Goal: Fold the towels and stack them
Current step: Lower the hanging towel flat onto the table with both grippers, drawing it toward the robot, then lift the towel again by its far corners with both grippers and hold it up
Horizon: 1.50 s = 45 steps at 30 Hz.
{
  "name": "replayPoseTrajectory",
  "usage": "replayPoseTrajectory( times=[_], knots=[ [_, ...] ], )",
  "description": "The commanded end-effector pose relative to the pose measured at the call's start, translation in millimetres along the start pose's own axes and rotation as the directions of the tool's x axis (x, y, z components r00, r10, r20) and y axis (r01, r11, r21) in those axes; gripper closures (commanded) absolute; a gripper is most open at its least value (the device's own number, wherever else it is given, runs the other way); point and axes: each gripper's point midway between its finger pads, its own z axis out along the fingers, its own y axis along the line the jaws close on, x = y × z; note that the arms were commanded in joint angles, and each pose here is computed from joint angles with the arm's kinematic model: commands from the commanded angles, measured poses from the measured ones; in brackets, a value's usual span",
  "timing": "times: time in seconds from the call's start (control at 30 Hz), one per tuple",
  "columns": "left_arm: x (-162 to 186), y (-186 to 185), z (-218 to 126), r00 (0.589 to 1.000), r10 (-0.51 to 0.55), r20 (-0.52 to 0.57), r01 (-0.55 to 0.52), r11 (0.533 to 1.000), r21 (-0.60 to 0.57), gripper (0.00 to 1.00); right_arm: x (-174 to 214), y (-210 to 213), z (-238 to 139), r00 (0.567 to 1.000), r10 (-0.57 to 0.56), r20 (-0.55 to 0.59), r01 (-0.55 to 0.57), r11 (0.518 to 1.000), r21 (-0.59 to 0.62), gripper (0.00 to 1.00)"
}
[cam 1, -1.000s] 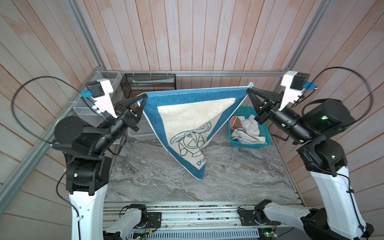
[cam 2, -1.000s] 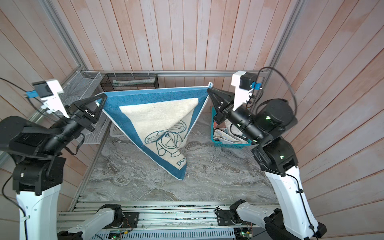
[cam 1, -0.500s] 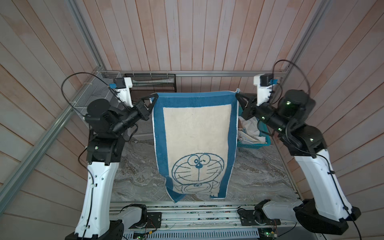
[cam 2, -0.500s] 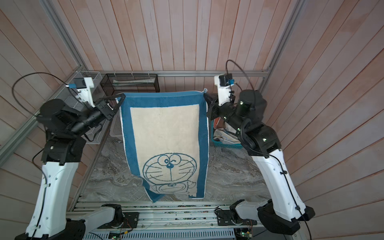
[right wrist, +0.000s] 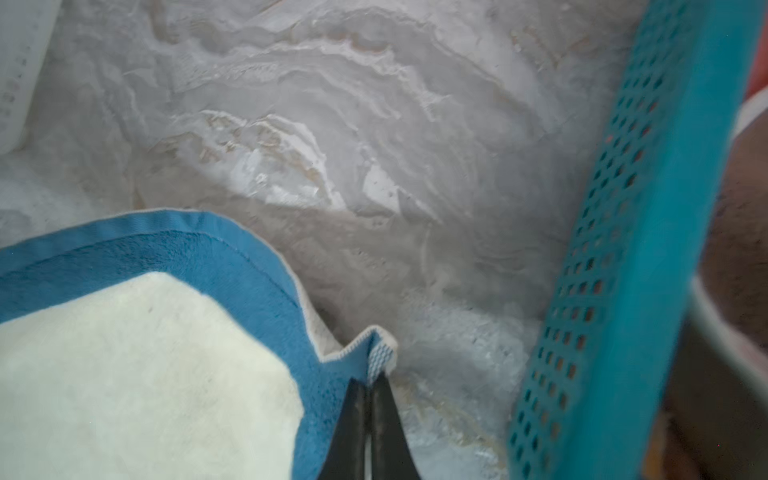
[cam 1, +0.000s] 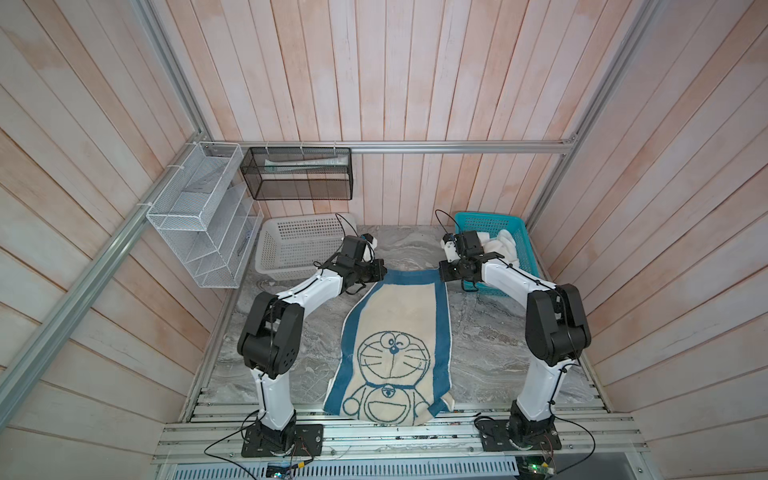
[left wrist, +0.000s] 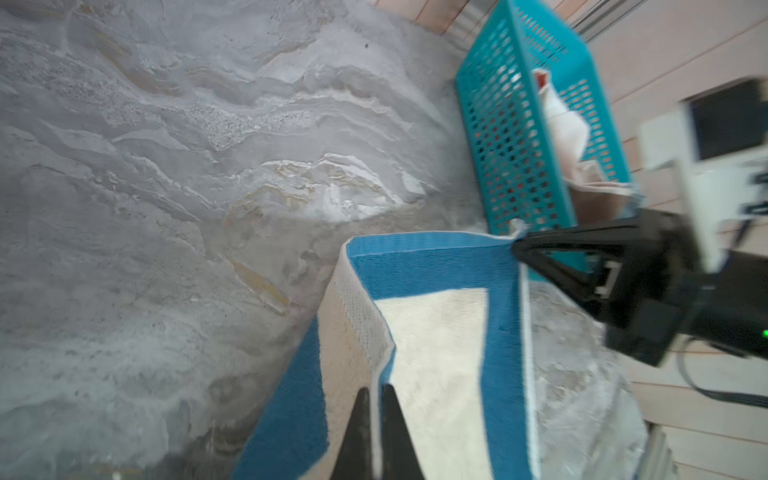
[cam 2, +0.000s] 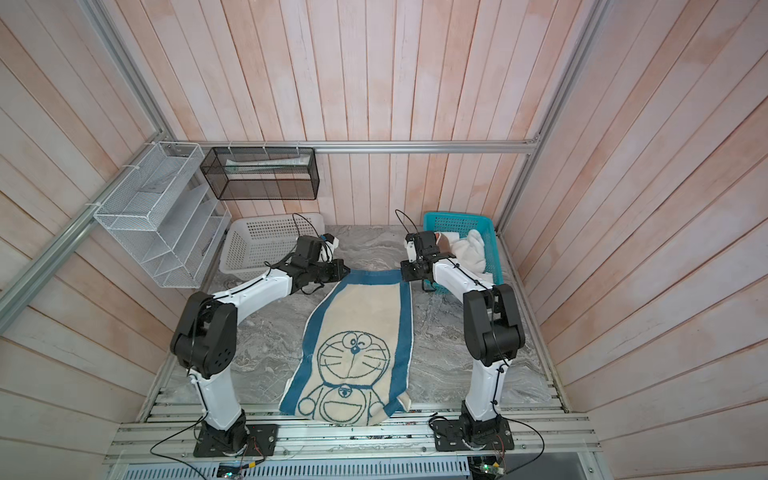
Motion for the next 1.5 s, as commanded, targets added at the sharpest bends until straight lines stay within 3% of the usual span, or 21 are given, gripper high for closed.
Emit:
replayPoseTrajectory(
  times=[0.0, 0.2, 0.33, 0.47, 0.53, 0.63, 0.8, 1.03, 1.2, 1.33, 1.47],
  knots=[
    [-45.0, 22.2, 12.8, 0.99, 0.089, 0.109, -0.076, 0.99, -0.118, 1.0, -34.4, -24.0, -6.8, 0.996, -0.019, 0.088, 0.011, 0.995, 0.094, 1.0],
    [-70.2, 82.9, 31.5, 0.987, 0.073, 0.141, -0.036, 0.967, -0.251, 1.0, -38.3, -39.0, 8.0, 0.997, -0.021, 0.075, 0.01, 0.989, 0.145, 1.0],
    [-79.3, 111.4, 21.4, 0.984, 0.056, 0.171, -0.002, 0.953, -0.302, 1.0, -33.0, -51.2, 12.3, 0.999, -0.018, 0.049, 0.008, 0.979, 0.205, 1.0],
    [-78.6, 130.9, 5.1, 0.98, 0.043, 0.195, 0.029, 0.936, -0.351, 1.0, -32.6, -61.1, 13.0, 0.998, 0.049, 0.038, -0.054, 0.986, 0.159, 1.0],
    [-80.3, 132.5, -1.8, 0.974, 0.025, 0.225, 0.05, 0.946, -0.32, 1.0, -36.9, -59.4, 10.4, 0.998, 0.054, 0.035, -0.058, 0.989, 0.137, 1.0],
    [-88.0, 111.0, -7.7, 0.971, 0.041, 0.237, 0.018, 0.971, -0.239, 1.0, -43.8, -39.1, 3.7, 0.999, 0.021, 0.049, -0.024, 0.998, 0.064, 1.0],
    [-99.3, 49.7, -31.6, 0.95, 0.132, 0.281, -0.102, 0.988, -0.12, 1.0, -61.9, -8.9, -33.3, 0.992, -0.041, 0.119, 0.033, 0.997, 0.069, 1.0],
    [-120.4, -25.3, -105.4, 0.903, 0.211, 0.374, -0.209, 0.977, -0.045, 1.0, -99.2, 23.3, -119.0, 0.949, -0.08, 0.306, 0.065, 0.996, 0.061, 1.0],
    [-146.9, -59.2, -163.1, 0.851, 0.238, 0.468, -0.246, 0.968, -0.045, 1.0, -140.3, 30.3, -186.5, 0.909, -0.097, 0.406, 0.075, 0.995, 0.068, 1.0],
    [-173.5, -101.2, -214.0, 0.798, 0.307, 0.519, -0.332, 0.942, -0.047, 1.0, -169.4, 34.9, -248.2, 0.841, -0.118, 0.528, 0.081, 0.992, 0.093, 1.0],
    [-175.8, -144.1, -275.4, 0.711, 0.33, 0.621, -0.379, 0.924, -0.057, 1.0, -177.1, 46.3, -321.0, 0.738, -0.094, 0.668, 0.068, 0.996, 0.065, 1.0]
  ],
)
